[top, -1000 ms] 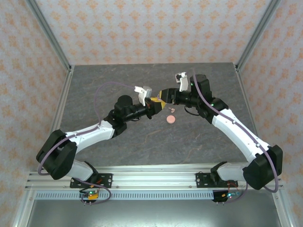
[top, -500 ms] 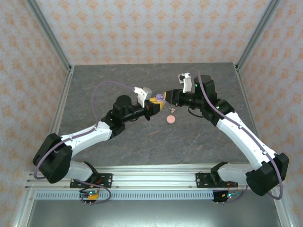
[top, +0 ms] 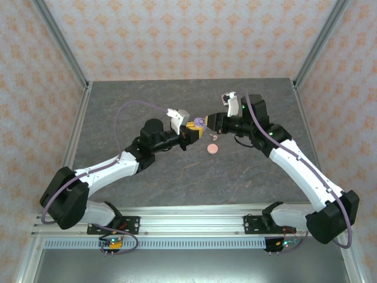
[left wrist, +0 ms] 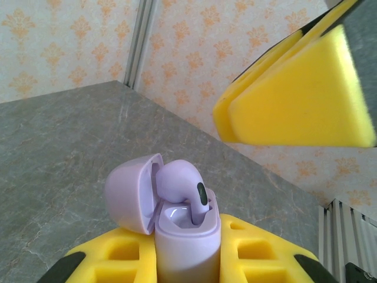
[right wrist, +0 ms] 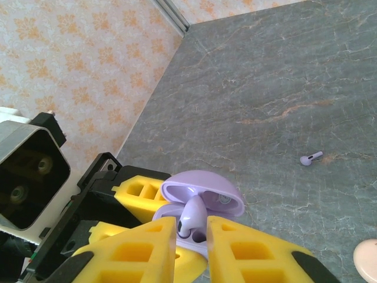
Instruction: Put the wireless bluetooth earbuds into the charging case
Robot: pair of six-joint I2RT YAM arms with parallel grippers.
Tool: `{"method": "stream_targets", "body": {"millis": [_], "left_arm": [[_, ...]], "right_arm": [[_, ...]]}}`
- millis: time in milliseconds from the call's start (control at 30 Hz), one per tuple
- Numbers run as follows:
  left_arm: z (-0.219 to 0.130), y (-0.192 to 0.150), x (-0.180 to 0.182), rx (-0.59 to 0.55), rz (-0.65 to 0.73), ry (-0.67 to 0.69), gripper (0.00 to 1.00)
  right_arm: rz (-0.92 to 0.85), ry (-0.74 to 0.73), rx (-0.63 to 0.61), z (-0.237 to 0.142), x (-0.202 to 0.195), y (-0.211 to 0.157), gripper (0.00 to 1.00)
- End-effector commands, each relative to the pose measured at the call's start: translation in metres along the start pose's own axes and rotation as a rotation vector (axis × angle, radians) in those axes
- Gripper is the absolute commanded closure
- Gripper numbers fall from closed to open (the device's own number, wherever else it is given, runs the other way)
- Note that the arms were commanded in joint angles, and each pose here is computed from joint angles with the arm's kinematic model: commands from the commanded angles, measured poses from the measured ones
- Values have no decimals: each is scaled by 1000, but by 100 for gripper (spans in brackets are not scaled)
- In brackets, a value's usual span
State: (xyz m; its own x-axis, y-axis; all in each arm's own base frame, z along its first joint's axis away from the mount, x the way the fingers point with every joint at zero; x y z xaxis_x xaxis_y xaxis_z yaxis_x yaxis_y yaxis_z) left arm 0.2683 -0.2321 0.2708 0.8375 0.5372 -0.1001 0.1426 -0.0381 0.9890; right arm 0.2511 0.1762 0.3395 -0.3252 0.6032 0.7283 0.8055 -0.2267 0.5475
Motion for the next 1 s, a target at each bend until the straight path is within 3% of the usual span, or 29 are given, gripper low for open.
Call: {"method": "stream_targets", "body": {"millis": [0,600,967], "left_arm": [[-6,14,-8,-63,45,-39,88],[-8,19,-14,-70,57,-93,88],[-6,17,-12,-38,68,-81,88]], "right_arm": [[-8,-11,0,2,0,0,79],[-2,21,60,11,1,-3,78],[-11,20,68,12,4,-1,71]]}}
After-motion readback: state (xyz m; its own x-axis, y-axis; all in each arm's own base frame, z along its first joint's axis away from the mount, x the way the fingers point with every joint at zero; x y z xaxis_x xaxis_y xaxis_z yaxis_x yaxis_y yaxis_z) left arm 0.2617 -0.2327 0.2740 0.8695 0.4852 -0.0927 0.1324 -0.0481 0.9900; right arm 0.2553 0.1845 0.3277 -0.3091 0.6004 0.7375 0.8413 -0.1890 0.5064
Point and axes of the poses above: each hand's point on the last joint's axis, 136 mm out from that joint toward the fingers, its own z axis out along the fingers, its own x axis along the line the jaws close on, y = z × x, the point moved 9 cm from there along -z, back along the fingers, and after that the axes turned 13 degrees about z, right-handed, at the moved point
